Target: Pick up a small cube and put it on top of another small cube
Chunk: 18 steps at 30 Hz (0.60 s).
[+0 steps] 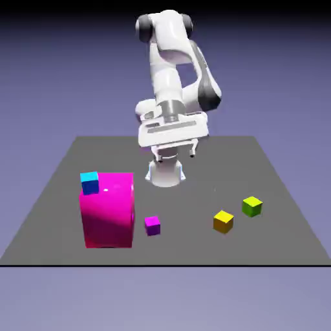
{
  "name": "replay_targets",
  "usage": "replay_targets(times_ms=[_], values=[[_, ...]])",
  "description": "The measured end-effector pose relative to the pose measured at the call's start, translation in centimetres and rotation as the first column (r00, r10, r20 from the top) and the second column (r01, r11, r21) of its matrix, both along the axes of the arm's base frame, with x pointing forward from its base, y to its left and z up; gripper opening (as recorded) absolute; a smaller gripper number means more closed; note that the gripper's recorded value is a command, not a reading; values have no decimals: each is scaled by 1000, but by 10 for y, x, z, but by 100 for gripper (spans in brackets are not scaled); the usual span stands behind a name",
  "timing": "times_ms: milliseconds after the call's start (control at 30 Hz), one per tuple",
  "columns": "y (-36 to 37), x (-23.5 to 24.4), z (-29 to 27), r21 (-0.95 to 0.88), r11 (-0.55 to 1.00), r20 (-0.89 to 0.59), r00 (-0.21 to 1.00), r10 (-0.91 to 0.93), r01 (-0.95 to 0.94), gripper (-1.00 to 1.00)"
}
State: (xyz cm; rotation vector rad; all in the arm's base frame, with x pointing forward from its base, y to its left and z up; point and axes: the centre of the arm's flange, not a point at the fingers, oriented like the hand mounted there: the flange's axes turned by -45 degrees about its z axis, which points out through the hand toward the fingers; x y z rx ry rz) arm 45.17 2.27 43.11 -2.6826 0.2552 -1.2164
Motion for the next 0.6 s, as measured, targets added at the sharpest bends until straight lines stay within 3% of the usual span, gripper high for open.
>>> replay_targets(times_ms=[600], values=[[48,6,-83,74,970,-137,966,-221,232,0]])
